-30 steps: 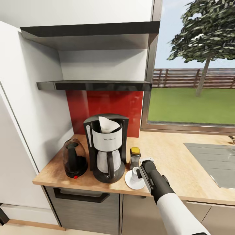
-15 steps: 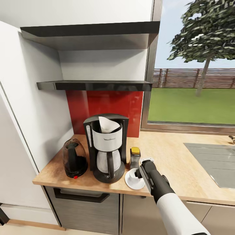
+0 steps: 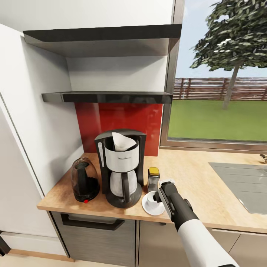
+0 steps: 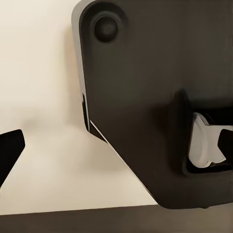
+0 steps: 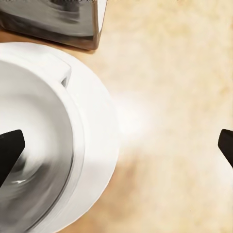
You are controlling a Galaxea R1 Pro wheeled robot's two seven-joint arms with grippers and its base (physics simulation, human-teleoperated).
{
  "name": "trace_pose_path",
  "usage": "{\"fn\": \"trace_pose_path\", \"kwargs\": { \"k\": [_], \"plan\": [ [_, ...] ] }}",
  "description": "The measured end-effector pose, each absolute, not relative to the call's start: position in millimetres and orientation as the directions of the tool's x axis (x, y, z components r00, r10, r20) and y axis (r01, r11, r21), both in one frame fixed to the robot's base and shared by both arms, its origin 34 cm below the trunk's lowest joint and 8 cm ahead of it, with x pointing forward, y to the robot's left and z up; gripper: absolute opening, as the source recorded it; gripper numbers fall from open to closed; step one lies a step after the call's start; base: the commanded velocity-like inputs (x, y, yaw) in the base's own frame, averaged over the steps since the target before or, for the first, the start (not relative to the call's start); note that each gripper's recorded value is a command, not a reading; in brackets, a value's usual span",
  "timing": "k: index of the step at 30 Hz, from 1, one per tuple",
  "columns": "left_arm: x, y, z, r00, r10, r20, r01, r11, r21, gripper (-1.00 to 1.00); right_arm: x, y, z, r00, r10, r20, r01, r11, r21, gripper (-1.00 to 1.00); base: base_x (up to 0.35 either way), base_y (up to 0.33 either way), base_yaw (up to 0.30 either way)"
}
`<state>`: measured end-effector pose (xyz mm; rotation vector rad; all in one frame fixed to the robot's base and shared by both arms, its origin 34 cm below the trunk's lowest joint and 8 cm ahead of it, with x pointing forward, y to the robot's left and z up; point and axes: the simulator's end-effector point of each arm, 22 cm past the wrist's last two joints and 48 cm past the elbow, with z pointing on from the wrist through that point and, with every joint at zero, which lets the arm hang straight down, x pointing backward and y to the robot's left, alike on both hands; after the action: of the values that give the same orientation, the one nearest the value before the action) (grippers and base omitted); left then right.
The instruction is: Set up a coffee station on the kitchen countertop: keep the coffee maker on the countertop, move the bottle of coffee from the kitchen shelf to the counter next to the coffee maker, place a paper coffee filter on top of the coffee maker, put the saucer next to the coffee maker with the coffee cup on the saucer, and place the electric kettle next to the coffee maker.
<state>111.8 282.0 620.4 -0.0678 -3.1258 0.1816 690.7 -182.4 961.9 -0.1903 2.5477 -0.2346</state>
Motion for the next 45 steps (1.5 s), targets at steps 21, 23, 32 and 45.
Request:
{"fn": "trace_pose_path", "kwargs": {
  "k": [21,23,32,45],
  "plan": [
    [118.0,282.6,620.5,-0.999,0.043,-0.010,0.044,0.992,-0.115,1.00,691.5,-182.0,972.0,-0.819,-0.185,-0.543,-0.082,0.975,-0.208,1.00,0.000,0.000,0.000],
    [119.7,283.0,620.5,-0.999,0.041,-0.014,0.043,0.993,-0.114,1.00,691.6,-182.0,973.8,-0.817,-0.185,-0.546,-0.082,0.975,-0.208,1.00,0.000,0.000,0.000],
    [132.5,282.5,620.9,-0.998,0.037,-0.041,0.042,0.993,-0.114,1.00,692.1,-181.9,982.1,-0.809,-0.186,-0.558,-0.079,0.975,-0.209,1.00,0.000,0.000,0.000],
    [142.2,282.1,621.5,-0.997,0.037,-0.064,0.045,0.992,-0.114,1.00,692.5,-181.9,993.9,-0.797,-0.185,-0.574,-0.075,0.975,-0.211,1.00,0.000,0.000,0.000]
  ]
}}
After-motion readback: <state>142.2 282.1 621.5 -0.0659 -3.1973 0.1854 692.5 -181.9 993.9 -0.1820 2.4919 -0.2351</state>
